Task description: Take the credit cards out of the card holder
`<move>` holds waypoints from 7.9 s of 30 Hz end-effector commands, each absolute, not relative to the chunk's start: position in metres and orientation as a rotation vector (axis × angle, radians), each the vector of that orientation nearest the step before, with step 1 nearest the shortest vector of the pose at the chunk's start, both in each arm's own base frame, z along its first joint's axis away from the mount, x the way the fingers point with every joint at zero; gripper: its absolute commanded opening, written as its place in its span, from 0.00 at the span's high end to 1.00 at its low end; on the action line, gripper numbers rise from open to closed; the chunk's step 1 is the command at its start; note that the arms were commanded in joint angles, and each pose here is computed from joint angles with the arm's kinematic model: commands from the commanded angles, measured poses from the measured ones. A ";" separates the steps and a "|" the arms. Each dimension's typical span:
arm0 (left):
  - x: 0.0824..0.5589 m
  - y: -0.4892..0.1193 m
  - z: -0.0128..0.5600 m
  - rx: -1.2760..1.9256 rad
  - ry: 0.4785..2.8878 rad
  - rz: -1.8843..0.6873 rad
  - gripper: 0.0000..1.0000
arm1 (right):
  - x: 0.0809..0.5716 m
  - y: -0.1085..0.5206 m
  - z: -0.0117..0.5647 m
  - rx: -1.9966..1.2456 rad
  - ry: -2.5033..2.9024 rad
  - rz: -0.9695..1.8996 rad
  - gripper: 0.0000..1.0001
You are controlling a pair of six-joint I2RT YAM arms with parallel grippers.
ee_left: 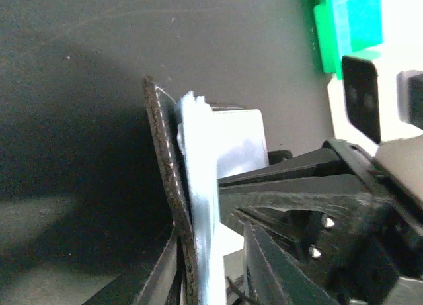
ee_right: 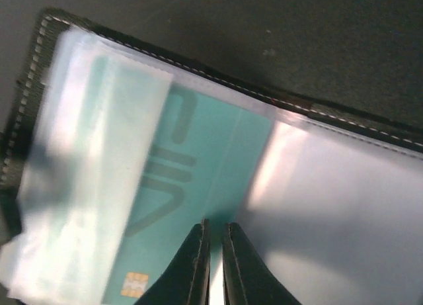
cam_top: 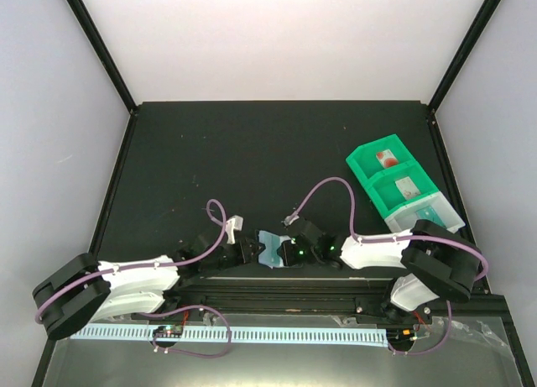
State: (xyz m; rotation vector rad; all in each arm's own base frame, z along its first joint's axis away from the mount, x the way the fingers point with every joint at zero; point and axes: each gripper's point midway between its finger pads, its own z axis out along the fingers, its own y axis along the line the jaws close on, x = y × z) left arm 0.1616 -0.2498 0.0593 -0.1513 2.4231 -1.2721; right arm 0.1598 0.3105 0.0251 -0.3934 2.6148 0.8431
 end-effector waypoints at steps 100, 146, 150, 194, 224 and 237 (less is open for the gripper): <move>0.162 -0.266 0.078 -0.029 2.413 -1.145 0.98 | 0.165 0.300 0.086 -0.280 2.441 0.984 0.52; 0.164 -0.282 0.086 0.028 2.377 -1.218 0.52 | 0.156 0.258 0.008 -0.326 2.646 0.627 0.85; 0.163 -0.296 0.082 0.066 2.390 -1.264 0.52 | 0.153 0.252 0.003 -0.313 2.654 0.625 0.85; 0.174 -0.281 0.030 -0.039 2.532 -1.055 0.55 | 0.179 0.242 -0.003 -0.320 2.608 0.472 0.91; 0.175 -0.279 0.021 -0.110 2.588 -1.004 0.63 | 0.167 0.248 -0.012 -0.303 2.641 0.579 0.91; 0.177 -0.281 0.021 -0.177 2.604 -1.010 0.63 | 0.165 0.246 -0.012 -0.287 2.632 0.603 0.92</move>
